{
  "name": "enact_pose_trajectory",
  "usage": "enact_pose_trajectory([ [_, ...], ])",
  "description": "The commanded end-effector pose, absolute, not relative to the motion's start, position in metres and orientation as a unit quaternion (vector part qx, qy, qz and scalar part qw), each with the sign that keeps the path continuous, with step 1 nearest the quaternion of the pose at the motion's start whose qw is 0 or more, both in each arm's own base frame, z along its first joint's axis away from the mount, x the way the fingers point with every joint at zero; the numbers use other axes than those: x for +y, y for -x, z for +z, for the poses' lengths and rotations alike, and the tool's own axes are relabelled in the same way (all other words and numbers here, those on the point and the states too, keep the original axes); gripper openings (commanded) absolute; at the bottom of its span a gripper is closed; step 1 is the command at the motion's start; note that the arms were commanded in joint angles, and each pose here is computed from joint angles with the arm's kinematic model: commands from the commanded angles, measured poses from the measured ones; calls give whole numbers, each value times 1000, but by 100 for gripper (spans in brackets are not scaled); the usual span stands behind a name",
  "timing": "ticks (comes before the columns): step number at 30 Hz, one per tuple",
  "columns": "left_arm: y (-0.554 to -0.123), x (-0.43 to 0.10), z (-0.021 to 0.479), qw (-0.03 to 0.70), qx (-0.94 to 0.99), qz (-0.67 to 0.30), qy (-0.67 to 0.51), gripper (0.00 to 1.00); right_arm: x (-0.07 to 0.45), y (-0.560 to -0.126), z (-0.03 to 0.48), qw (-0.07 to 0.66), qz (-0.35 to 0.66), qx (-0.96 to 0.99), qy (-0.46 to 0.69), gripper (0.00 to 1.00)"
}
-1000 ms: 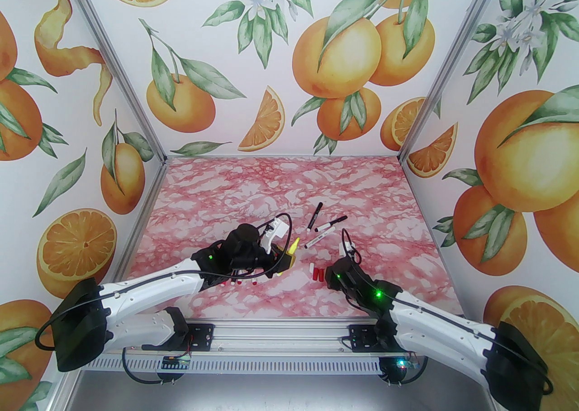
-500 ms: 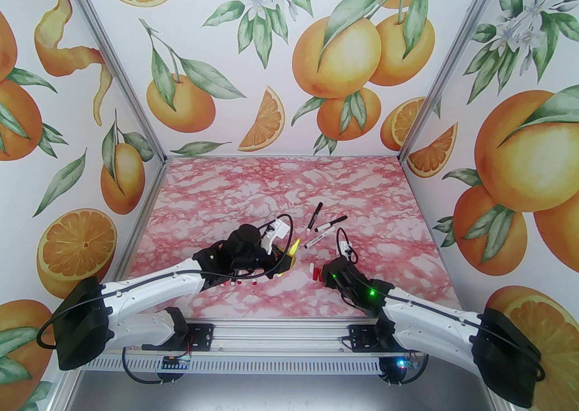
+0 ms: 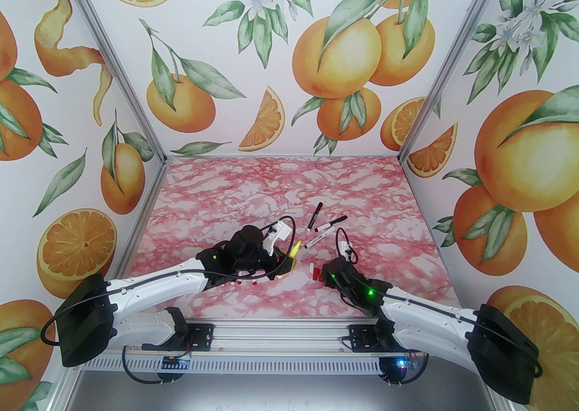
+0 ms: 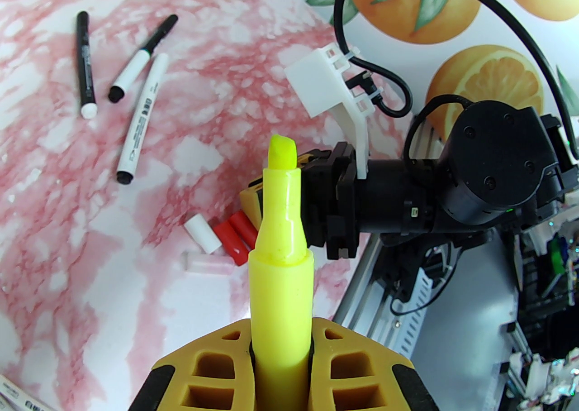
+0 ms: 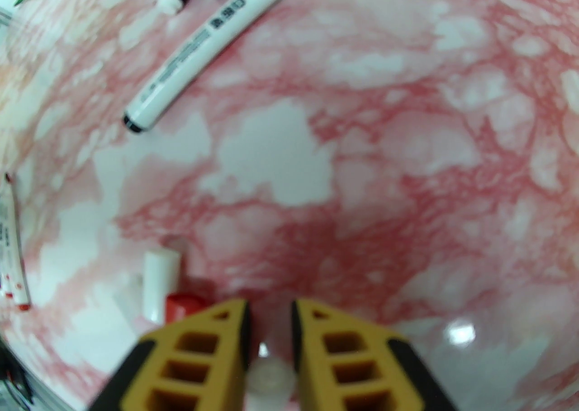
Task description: Open the pen caps
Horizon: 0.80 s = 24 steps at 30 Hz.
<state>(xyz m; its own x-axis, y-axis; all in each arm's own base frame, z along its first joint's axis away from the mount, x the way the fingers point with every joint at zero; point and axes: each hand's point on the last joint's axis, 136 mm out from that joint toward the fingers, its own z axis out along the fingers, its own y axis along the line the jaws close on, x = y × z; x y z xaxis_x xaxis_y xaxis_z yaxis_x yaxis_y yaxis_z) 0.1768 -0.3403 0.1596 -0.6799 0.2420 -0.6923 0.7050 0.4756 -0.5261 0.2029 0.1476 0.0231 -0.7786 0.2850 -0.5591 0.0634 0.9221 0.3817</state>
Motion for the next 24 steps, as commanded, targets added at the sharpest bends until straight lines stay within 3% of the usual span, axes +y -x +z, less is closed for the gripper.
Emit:
enact_pose_trajectory([
  [1,-177,-344,164,278,810,-428,-290,0,149,-209,32,335,171,921,-96,25],
  [10,-178,-342,161,278,816,-421,-282,1,150,-210,51,347,180,916,-89,32],
  [17,-190,-321,138,277,868,-356,-208,1,158,-207,70,347,198,915,-59,39],
  [21,-195,-305,120,280,897,-309,-151,2,169,-201,85,337,223,914,-20,53],
  [24,-198,-292,103,273,916,-273,-115,2,179,-192,94,325,250,912,10,83],
])
